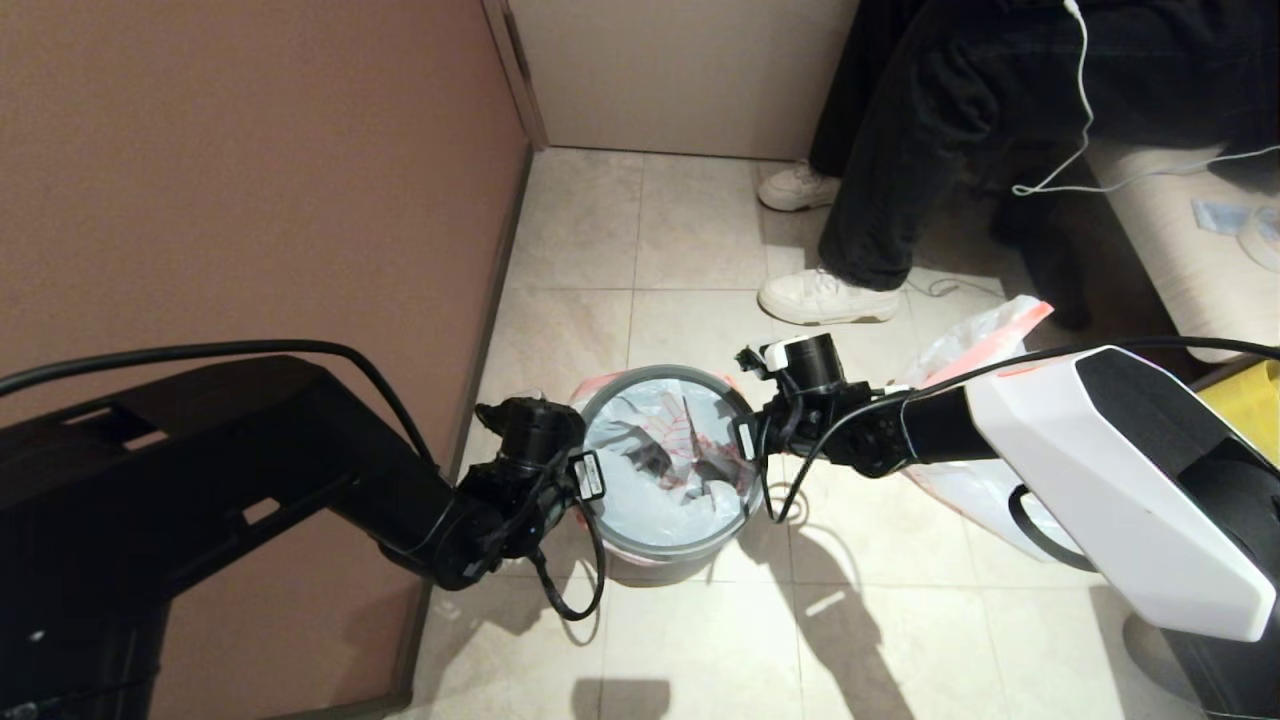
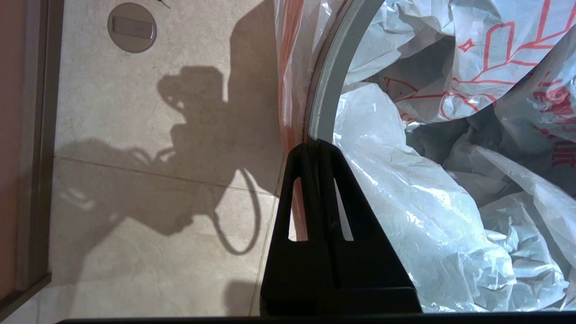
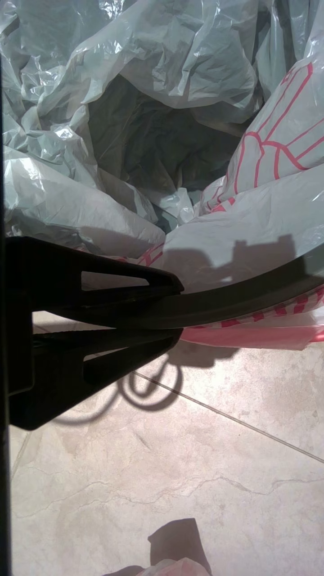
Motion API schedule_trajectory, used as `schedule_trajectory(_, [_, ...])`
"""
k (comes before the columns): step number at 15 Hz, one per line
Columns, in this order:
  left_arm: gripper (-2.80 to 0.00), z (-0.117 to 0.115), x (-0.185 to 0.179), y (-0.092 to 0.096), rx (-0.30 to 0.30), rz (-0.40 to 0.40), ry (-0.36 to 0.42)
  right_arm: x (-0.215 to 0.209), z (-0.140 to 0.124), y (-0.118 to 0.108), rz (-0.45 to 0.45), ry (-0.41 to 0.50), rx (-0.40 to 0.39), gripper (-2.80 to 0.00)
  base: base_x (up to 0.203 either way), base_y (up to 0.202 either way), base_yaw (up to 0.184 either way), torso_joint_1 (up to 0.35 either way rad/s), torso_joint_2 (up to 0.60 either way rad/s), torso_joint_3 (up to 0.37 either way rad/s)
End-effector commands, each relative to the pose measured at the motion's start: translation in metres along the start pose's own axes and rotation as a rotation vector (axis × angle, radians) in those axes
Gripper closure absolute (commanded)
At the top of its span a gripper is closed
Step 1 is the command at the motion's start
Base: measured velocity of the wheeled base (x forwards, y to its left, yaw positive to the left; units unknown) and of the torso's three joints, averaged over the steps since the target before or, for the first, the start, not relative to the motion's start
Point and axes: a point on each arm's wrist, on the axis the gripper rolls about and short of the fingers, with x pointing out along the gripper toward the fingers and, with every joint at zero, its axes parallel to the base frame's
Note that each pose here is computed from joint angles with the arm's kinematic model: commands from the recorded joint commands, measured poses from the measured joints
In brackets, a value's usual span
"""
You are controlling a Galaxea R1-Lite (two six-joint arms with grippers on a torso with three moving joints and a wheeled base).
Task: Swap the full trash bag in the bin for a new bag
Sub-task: Place the trash can ring on the trash can
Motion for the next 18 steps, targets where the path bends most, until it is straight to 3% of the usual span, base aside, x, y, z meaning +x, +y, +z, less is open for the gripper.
schedule_trajectory(1, [0.0, -0.014, 0.012, 0.002, 0.01, 0.013, 0.031, 0.001, -0.001, -0.001, -0.005, 0.003, 0.001, 0.0, 0.0, 0.0, 0.0, 0.0, 0.0, 0.0])
schedule_trajectory(4, [0.0, -0.013, 0.012, 0.002, 0.007, 0.014, 0.03, 0.002, -0.001, 0.0, 0.0, -0.056, 0.006, 0.0, 0.0, 0.0, 0.0, 0.0, 0.0, 0.0])
schedule_trajectory(11, [0.0, -0.006, 0.006, 0.002, -0.006, 0.008, 0.009, -0.002, 0.001, 0.0, 0.002, -0.061, 0.007, 0.0, 0.0, 0.0, 0.0, 0.0, 0.0, 0.0])
schedule_trajectory(18, [0.0, 0.002, 0.001, 0.003, -0.024, 0.005, -0.009, -0.028, 0.018, 0.0, 0.012, -0.096, 0.01, 0.0, 0.0, 0.0, 0.0, 0.0, 0.0, 0.0])
